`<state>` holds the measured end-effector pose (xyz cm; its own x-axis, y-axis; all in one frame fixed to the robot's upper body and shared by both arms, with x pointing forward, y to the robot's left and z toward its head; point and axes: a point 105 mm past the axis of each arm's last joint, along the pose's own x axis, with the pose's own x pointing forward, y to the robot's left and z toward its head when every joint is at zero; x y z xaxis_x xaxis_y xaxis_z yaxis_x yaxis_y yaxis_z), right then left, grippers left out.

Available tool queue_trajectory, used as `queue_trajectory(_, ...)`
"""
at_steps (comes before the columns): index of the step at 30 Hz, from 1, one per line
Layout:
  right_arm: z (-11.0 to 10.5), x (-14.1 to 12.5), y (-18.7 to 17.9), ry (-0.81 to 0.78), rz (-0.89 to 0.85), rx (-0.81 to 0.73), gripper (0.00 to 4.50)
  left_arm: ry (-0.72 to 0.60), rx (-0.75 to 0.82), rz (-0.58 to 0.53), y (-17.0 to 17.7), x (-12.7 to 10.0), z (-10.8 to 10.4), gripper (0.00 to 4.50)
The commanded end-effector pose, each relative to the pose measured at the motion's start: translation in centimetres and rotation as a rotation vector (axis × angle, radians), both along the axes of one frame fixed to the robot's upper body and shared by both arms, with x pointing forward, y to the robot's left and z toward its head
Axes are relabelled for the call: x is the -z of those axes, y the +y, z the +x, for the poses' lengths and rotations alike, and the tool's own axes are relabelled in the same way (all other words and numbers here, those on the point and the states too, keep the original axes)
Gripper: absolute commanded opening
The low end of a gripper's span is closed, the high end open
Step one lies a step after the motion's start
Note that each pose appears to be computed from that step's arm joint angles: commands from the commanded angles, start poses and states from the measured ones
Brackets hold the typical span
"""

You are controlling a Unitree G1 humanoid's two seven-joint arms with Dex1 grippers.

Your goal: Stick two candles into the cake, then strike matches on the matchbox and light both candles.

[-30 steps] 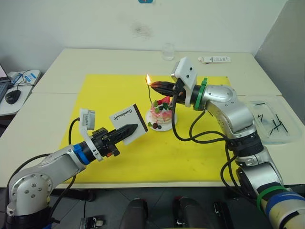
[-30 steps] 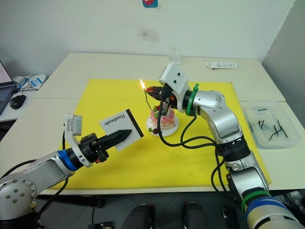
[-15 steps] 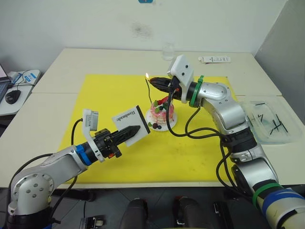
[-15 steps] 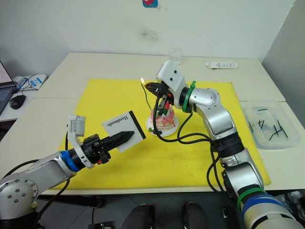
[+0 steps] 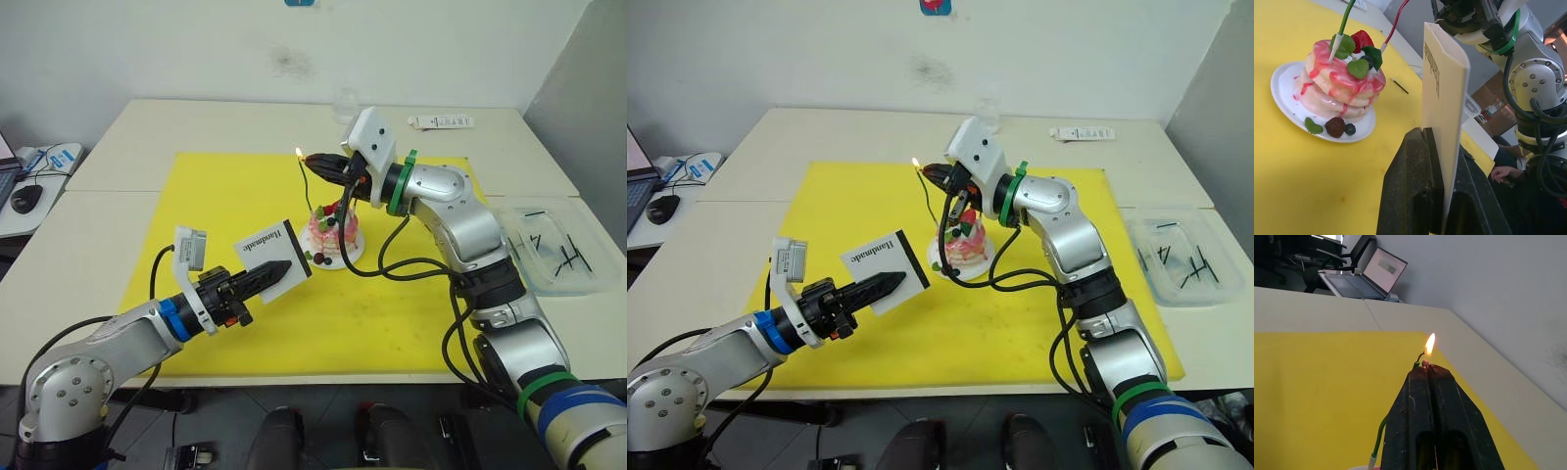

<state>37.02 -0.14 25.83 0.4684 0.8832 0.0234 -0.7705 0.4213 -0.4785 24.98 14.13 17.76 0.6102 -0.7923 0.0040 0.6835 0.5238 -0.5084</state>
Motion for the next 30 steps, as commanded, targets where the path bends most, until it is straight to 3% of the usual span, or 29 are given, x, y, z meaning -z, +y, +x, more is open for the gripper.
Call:
queue_trajectory(1,-0.2,-2.0,0.0,-0.07,0.03,-0.003,0.06,-0.058,0.026,-0.009,-0.5,-1.2,-0.4,0.0)
queue_trajectory(18,0.2,-1.0,-1.3,-0.053,0.008,0.046,0.06,-0.064,0.049,-0.016,-0.8,-1.2,-0.1,0.0)
queue_trajectory(24,-2.2,-0.5,-2.4,-0.045,-0.009,0.017,0.06,-0.059,0.092,-0.02,-1.4,-1.1,-0.1,0.0)
queue_trajectory(30,-4.1,0.9,-6.8,-0.016,-0.111,0.083,0.06,-0.048,0.19,-0.013,-2.5,-0.9,-0.6,0.0)
